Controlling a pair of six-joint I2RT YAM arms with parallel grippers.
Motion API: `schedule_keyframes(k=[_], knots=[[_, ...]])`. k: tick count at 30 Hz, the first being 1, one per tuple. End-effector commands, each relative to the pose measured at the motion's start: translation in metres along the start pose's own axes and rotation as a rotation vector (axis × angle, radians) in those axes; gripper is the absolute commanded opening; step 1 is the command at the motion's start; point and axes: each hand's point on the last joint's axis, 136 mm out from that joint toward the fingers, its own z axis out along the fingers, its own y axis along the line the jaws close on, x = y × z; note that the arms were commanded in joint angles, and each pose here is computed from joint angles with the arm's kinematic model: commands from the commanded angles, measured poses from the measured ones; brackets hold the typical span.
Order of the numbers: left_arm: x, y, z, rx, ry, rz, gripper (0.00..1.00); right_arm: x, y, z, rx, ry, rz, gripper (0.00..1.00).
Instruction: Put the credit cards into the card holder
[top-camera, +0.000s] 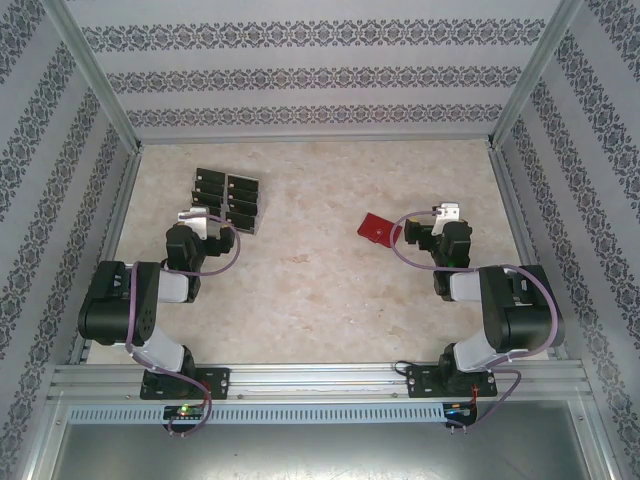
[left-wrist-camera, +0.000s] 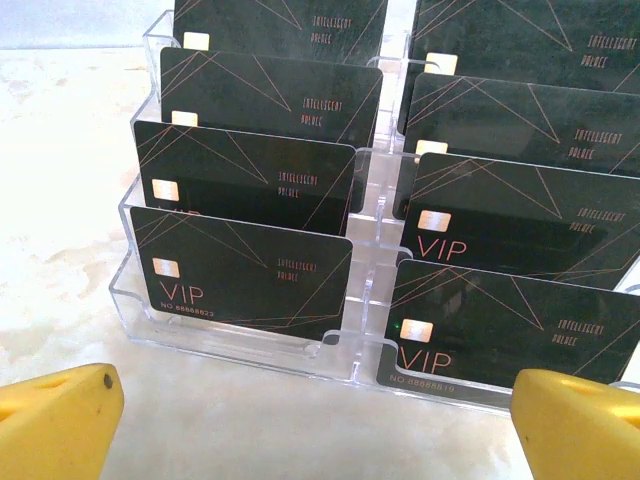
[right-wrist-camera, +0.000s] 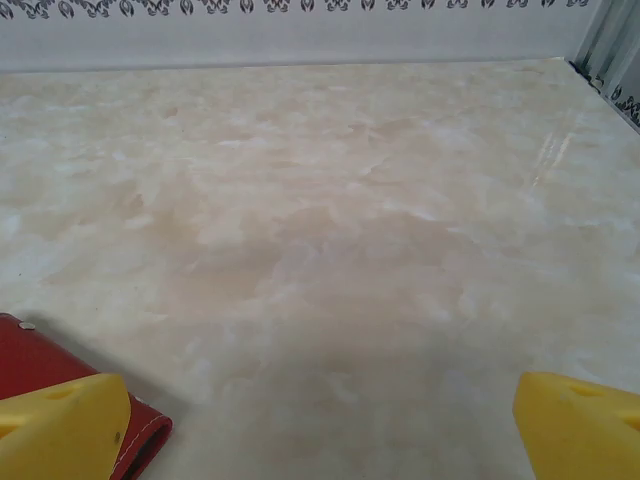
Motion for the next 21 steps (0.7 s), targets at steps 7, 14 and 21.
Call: schedule_keyframes(k=[7,14,21], knots=[[-0.0077,-0.0052,0.0019,0.020,-0.022,0.019,1.00,-0.0168,0.0039,0.0004,-0.018,-0.044,-0.020,0.98],[-0.0080,-0.0048,0.0026,0.019,-0.019,0.017,1.00,-0.0169,0.0023,0.0005,-0.012,-0.044,-0.015,0.98],[-0.0083,-0.0013,0.0035,0.001,-0.016,0.008,1.00,-0.0174,0.0018,0.0009,-0.010,-0.043,-0.012,0.98]])
